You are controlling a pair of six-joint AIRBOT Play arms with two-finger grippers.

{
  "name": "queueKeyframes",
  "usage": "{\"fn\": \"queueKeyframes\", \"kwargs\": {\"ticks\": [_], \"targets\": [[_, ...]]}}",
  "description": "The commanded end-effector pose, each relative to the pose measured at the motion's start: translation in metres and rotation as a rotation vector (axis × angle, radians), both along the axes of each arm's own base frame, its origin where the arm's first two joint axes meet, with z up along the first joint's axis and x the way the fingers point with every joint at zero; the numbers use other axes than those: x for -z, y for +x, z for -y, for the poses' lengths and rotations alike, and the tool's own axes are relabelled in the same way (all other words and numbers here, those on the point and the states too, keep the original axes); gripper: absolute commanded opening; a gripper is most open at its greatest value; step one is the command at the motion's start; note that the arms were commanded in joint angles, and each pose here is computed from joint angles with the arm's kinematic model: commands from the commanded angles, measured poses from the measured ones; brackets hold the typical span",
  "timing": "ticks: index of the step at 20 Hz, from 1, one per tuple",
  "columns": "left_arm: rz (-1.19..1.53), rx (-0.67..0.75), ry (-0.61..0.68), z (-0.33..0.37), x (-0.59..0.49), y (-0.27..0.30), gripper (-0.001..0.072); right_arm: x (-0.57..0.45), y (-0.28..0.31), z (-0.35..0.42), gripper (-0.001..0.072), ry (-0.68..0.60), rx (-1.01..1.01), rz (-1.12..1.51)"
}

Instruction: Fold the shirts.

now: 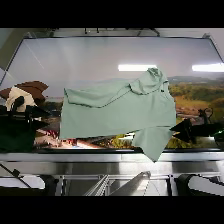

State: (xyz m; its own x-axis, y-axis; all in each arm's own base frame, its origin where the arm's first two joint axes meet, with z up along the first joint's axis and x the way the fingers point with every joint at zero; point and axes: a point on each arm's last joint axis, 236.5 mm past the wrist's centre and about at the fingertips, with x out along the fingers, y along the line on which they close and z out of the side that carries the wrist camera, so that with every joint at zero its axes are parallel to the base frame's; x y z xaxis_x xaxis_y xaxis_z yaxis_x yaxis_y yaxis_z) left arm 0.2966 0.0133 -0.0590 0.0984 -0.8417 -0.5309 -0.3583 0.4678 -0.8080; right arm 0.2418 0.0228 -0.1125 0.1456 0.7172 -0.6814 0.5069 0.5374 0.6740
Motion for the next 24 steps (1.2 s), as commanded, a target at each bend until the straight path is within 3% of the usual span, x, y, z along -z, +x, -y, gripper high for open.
{"fn": "queueKeyframes", "kwargs": {"ticks": [1, 4, 5, 10, 15, 17, 18, 19, 22, 24], "targets": [[-0.059, 0.008, 0.014, 0.011, 0.018, -0.021, 0.0692, 0.010, 0.035, -0.002, 0.0458, -0.048, 0.077, 0.118], [-0.086, 0.006, 0.042, 0.013, 0.032, -0.029, 0.0692, 0.009, 0.042, -0.011, 0.0088, -0.053, 0.057, 0.149], [-0.105, 0.014, 0.071, 0.009, 0.037, -0.033, 0.0692, 0.008, 0.043, -0.014, 0.0020, -0.052, 0.045, 0.159], [-0.166, 0.060, 0.126, 0.010, 0.047, -0.044, 0.0692, 0.007, 0.044, -0.016, 0.0019, -0.057, 0.023, 0.184], [-0.140, 0.263, 0.163, 0.062, 0.050, -0.045, 0.0691, 0.001, 0.052, -0.018, 0.0019, -0.037, 0.044, 0.217], [-0.131, 0.334, 0.175, 0.081, 0.052, -0.048, 0.0613, -0.002, 0.057, -0.019, 0.0019, -0.026, 0.059, 0.231], [-0.131, 0.359, 0.176, 0.087, 0.052, -0.050, 0.0612, -0.005, 0.059, -0.020, 0.0019, -0.016, 0.058, 0.245], [-0.131, 0.377, 0.174, 0.091, 0.051, -0.052, 0.0546, -0.008, 0.061, -0.022, 0.0019, -0.002, 0.058, 0.260], [-0.125, 0.390, 0.159, 0.095, 0.048, -0.053, 0.0017, -0.011, 0.061, -0.025, 0.0019, 0.012, 0.055, 0.266], [-0.132, 0.404, 0.133, 0.097, 0.043, -0.057, 0.0019, -0.016, 0.057, -0.030, 0.0019, 0.040, 0.033, 0.272]]}}
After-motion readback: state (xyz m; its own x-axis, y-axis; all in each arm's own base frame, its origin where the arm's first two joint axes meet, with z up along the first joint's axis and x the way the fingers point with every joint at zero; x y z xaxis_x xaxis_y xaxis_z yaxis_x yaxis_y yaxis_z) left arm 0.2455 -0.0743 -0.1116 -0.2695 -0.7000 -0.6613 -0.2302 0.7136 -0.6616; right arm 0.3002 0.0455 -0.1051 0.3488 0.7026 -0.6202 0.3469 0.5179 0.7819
